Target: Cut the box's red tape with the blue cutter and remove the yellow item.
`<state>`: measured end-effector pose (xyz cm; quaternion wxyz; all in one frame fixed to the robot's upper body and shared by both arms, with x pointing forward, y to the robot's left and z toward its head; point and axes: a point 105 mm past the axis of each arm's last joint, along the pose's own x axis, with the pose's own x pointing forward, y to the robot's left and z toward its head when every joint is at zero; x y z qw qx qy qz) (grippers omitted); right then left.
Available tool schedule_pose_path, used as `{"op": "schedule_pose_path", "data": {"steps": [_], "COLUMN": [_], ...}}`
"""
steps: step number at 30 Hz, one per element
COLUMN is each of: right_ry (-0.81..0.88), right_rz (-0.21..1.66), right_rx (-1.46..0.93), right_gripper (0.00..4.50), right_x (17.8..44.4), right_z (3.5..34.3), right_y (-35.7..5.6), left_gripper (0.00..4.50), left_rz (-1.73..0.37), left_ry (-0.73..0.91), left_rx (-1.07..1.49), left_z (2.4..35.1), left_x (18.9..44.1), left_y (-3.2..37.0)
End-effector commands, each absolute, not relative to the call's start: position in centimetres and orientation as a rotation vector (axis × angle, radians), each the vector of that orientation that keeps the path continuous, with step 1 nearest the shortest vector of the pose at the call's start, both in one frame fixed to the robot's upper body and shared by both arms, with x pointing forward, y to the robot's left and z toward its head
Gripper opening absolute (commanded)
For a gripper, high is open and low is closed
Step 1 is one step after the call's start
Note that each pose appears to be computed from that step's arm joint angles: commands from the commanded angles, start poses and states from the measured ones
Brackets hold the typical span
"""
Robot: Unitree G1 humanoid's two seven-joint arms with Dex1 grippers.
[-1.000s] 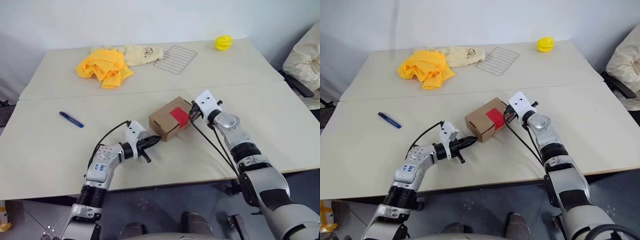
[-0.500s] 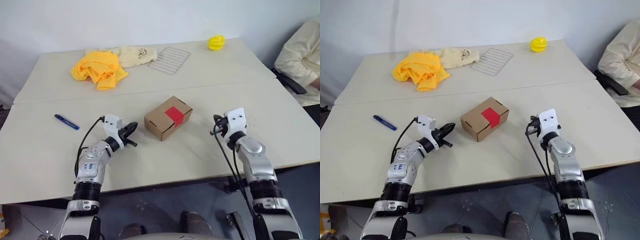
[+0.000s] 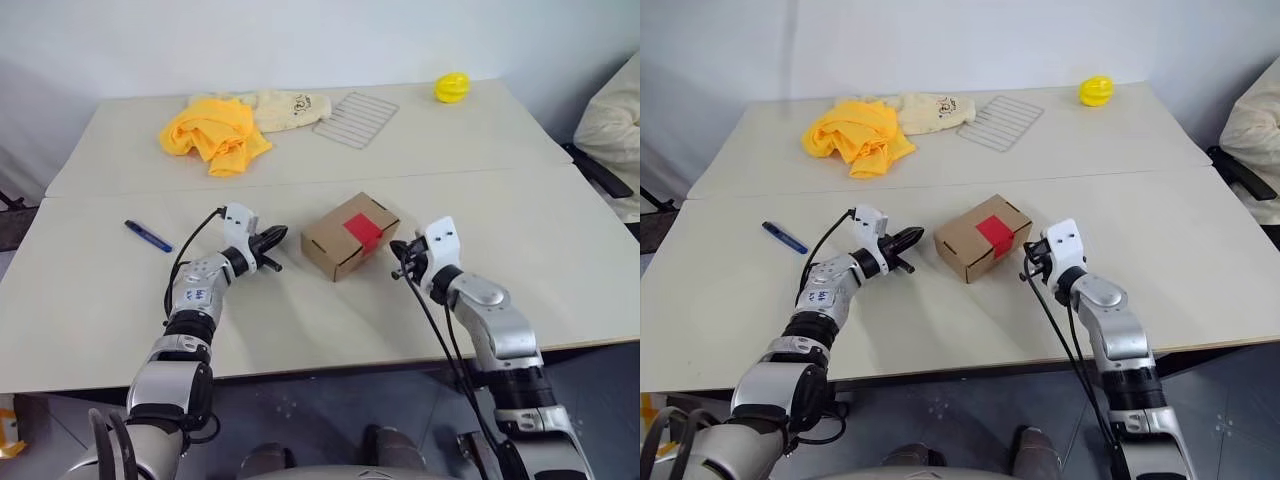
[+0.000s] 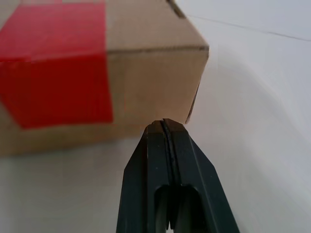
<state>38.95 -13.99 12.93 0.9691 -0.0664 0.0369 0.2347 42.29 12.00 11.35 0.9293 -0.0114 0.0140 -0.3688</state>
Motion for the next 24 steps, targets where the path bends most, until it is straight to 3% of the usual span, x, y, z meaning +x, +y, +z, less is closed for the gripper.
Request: {"op": "schedule_pose_path", "data": {"steps": [1, 11, 18, 22, 24], "right_ry": [0.021, 0.03, 0.053, 0.004, -0.068], "right_rz": [0.5, 0.643, 0.754, 0.615, 0.433], "right_rx": [-0.141, -0.23, -0.338, -0.393, -0.406], "right_gripper": [0.0, 0.0, 0.0, 0.0, 0.0], "right_x": [39.7, 41.6, 41.6, 42.5, 43.0], "right_z": [14.2, 15.2, 14.7, 15.1, 16.5], "right_y": [-13.5, -12.1, -11.2, -13.1, -16.2], "left_gripper": [0.05, 0.05, 0.05, 0.05, 0.05], "left_rz": [-0.904, -1.249, -1.337, -1.201, -1.094], "left_ry": [0.109, 0.201, 0.264, 0.246, 0.234], "left_rx": [-0.019, -0.045, -0.05, -0.076, -0.095], "left_z": [9.2, 9.4, 9.8, 9.9, 9.7], "left_x": [40.6, 34.9, 32.4, 33.3, 33.7], "left_y": [9.8, 5.6, 3.9, 5.1, 6.9]}}
